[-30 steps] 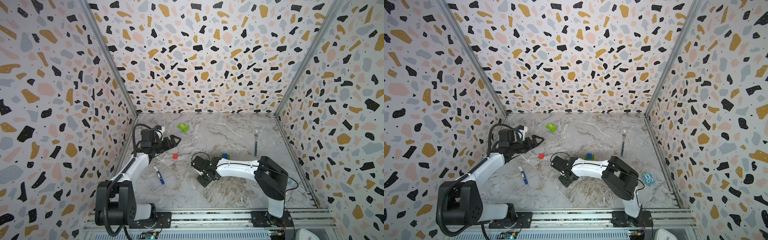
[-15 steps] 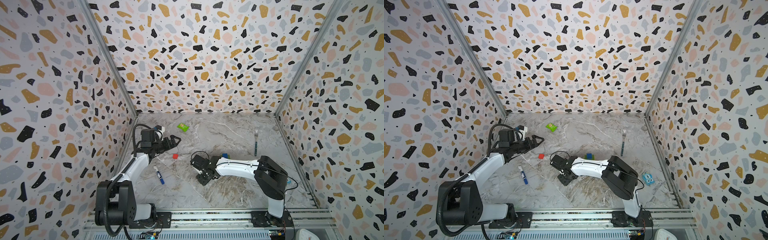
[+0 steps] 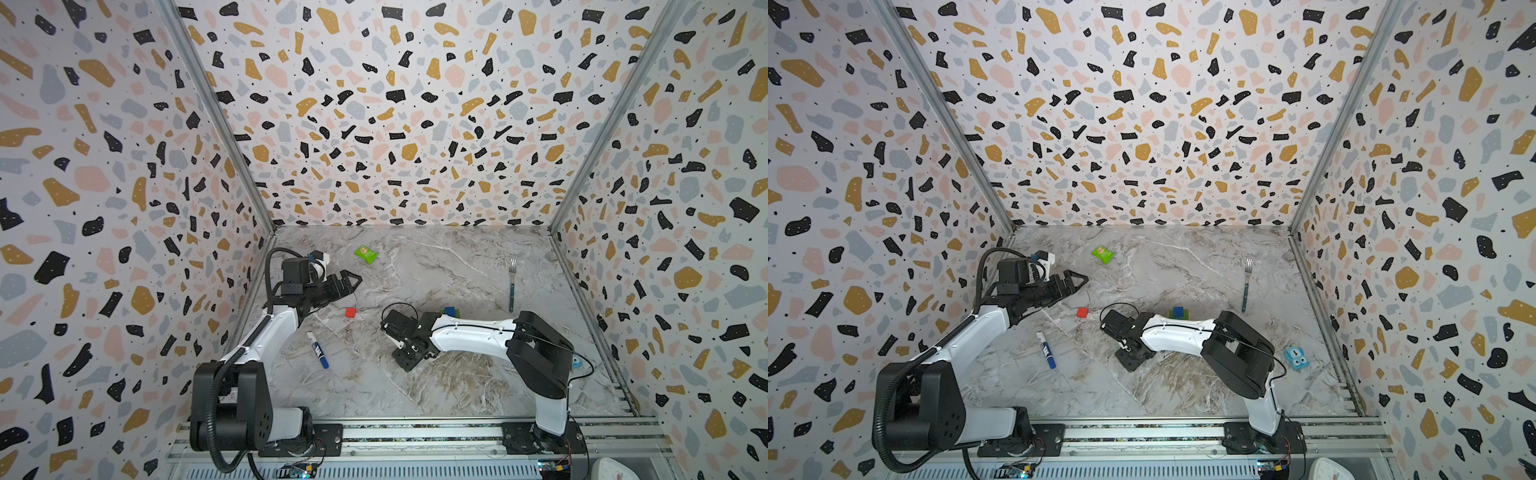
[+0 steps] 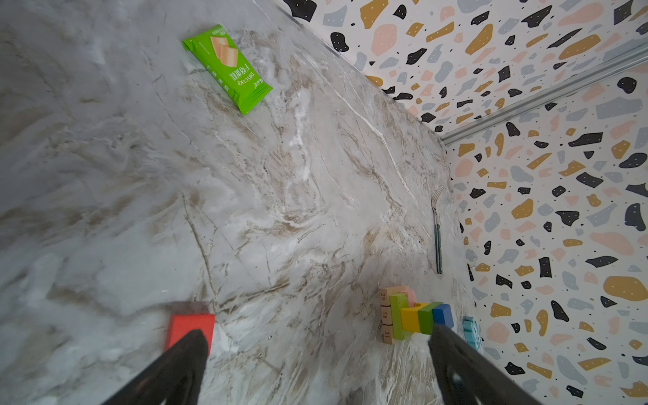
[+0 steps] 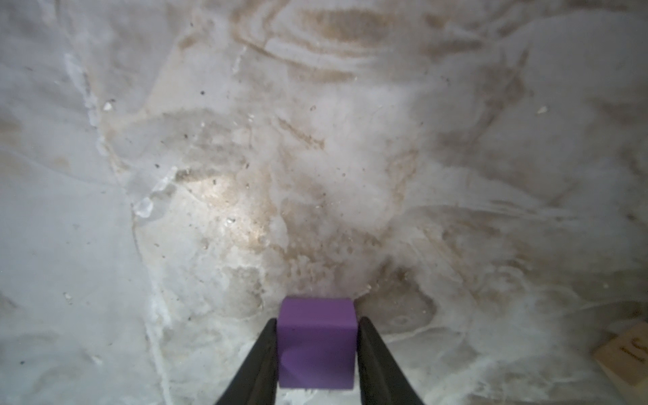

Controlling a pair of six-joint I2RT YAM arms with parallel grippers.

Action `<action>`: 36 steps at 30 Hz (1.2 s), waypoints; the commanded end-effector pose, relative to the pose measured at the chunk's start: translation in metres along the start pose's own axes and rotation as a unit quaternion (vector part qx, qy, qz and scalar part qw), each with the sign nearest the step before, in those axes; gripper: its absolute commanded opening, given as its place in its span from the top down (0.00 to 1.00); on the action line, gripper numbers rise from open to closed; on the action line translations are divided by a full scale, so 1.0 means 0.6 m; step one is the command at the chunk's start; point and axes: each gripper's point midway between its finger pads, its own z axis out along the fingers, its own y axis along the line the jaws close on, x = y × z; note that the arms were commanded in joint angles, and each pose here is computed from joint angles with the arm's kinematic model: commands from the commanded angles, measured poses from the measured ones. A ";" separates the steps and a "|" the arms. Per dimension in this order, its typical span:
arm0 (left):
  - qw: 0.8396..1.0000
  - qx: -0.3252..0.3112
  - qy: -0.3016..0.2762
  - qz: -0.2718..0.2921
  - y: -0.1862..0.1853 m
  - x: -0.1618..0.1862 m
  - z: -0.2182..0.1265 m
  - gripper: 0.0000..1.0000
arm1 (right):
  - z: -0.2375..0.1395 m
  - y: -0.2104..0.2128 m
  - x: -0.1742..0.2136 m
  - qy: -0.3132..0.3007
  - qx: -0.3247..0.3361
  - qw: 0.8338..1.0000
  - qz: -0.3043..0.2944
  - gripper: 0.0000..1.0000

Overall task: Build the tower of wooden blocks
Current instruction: 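Lift the purple cube with the right gripper off the table, then carry the purple cube with the right gripper above the blue cube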

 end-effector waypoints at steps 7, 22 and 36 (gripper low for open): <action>1.000 0.007 -0.007 0.016 -0.010 -0.009 -0.003 0.00 | -0.027 -0.011 -0.003 0.001 0.007 1.000 0.022 0.72; 1.000 0.014 -0.004 0.017 -0.017 -0.005 -0.002 0.00 | -0.132 -0.080 -0.043 -0.012 0.013 0.988 0.153 0.82; 0.999 0.022 0.002 0.025 -0.030 0.001 0.001 0.00 | -0.229 -0.170 -0.063 -0.038 0.035 0.970 0.239 0.84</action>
